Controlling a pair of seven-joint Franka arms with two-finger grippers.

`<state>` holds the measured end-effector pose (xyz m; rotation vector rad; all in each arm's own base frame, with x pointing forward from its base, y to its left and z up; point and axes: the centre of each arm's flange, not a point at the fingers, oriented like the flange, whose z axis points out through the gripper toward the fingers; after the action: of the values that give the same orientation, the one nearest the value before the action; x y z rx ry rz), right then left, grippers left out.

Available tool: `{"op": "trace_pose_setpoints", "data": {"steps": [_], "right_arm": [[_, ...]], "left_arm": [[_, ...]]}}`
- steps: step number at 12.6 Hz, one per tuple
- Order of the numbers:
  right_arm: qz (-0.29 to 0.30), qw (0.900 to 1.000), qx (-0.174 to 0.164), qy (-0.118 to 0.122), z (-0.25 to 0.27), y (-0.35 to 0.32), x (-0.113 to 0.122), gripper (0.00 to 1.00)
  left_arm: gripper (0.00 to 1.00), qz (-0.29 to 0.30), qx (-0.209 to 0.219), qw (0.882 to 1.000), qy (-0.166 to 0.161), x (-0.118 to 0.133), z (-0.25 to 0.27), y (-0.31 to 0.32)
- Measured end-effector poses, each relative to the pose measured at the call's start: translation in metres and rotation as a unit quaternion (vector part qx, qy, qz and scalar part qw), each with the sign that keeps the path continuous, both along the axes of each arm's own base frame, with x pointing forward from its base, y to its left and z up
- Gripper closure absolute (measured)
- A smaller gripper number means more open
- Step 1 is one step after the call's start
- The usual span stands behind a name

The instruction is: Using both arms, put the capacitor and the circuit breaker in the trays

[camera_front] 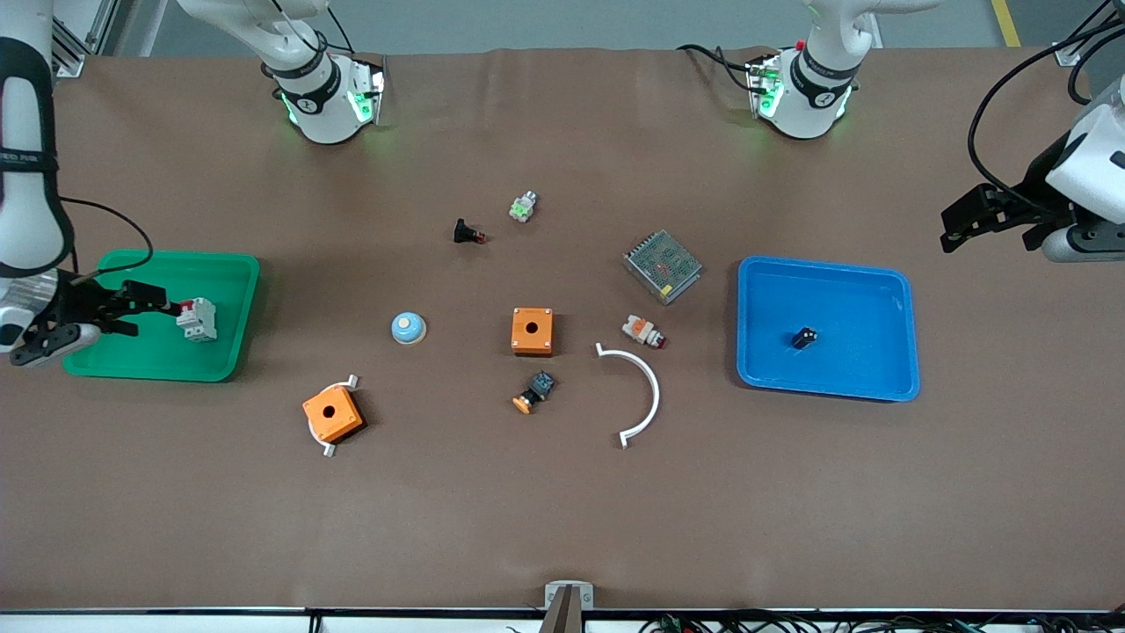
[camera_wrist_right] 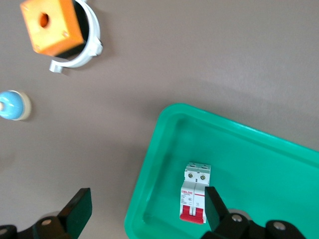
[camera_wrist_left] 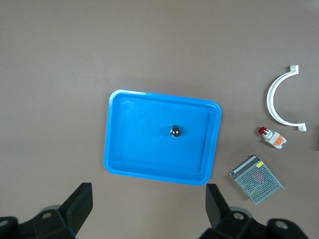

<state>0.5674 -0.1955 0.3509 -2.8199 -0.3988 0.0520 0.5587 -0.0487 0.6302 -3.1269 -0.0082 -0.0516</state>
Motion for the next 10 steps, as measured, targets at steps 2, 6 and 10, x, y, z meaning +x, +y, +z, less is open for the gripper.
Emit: {"op": "trace_pose_setpoints", "data": {"steps": [2,6,10], "right_arm": [[-0.025,0.999,0.012,0.025,0.027,0.015,0.012,0.0],[-0.061,0.996,0.014,0.064,0.1,0.075,0.033,0.0],[-0.106,0.991,-0.048,0.067,0.167,0.16,0.025,0.0]], "left_arm": [[0.0,-0.001,-0.001,1.0,-0.006,0.0,0.006,0.0],[0.0,-0.003,-0.001,1.0,-0.018,0.0,0.017,0.0],[0.0,-0.003,-0.002,1.0,-0.018,0.001,0.017,0.001]]}}
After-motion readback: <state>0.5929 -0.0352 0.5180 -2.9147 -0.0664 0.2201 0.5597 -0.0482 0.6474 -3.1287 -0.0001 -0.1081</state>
